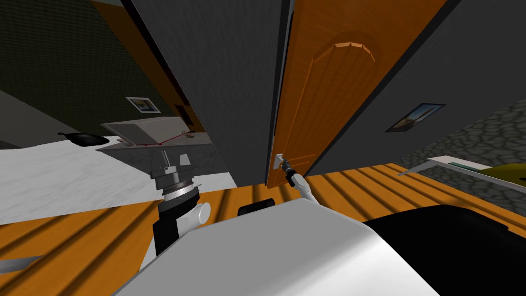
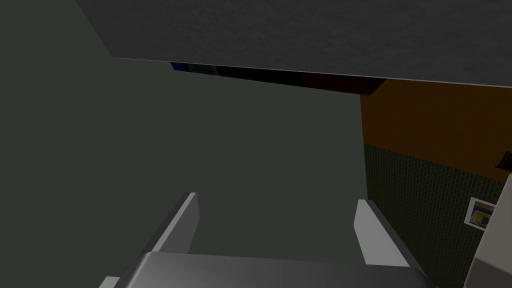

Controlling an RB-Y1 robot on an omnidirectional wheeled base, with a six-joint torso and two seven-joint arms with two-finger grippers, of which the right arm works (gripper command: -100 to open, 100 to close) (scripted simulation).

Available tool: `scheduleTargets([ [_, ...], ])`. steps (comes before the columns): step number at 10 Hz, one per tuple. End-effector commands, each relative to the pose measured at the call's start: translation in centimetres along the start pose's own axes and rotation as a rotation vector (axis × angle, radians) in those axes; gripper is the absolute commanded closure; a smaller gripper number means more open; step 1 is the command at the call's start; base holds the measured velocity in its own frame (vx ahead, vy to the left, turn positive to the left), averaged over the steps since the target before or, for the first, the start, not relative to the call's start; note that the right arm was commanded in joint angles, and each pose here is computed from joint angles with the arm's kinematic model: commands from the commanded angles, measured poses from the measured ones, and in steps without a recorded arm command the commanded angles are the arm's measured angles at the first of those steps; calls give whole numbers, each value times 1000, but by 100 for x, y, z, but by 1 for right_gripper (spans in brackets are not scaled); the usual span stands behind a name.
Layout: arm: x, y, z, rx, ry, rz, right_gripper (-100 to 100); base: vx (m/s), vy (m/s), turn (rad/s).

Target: Pull the door open

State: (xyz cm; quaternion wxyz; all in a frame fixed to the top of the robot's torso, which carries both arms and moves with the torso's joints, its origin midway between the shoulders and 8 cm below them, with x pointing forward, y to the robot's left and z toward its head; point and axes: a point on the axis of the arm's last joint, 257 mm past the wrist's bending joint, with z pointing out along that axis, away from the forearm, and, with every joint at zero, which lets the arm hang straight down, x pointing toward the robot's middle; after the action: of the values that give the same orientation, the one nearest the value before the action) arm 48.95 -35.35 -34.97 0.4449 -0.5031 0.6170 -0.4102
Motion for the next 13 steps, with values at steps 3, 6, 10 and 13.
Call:
scheduleTargets([
  [3, -59, 157, -57, -31, -9, -57, 100, -18, -1, 23],
  [6, -12, 160, -71, -30, 3, -114, 100, -43, -23, 64],
  [10, 194, 76, -92, -13, 48, -100, 100, -26, -6, 41],
  [13, 35, 156, -88, -27, 17, -131, 100, 5, 1, -21],
])
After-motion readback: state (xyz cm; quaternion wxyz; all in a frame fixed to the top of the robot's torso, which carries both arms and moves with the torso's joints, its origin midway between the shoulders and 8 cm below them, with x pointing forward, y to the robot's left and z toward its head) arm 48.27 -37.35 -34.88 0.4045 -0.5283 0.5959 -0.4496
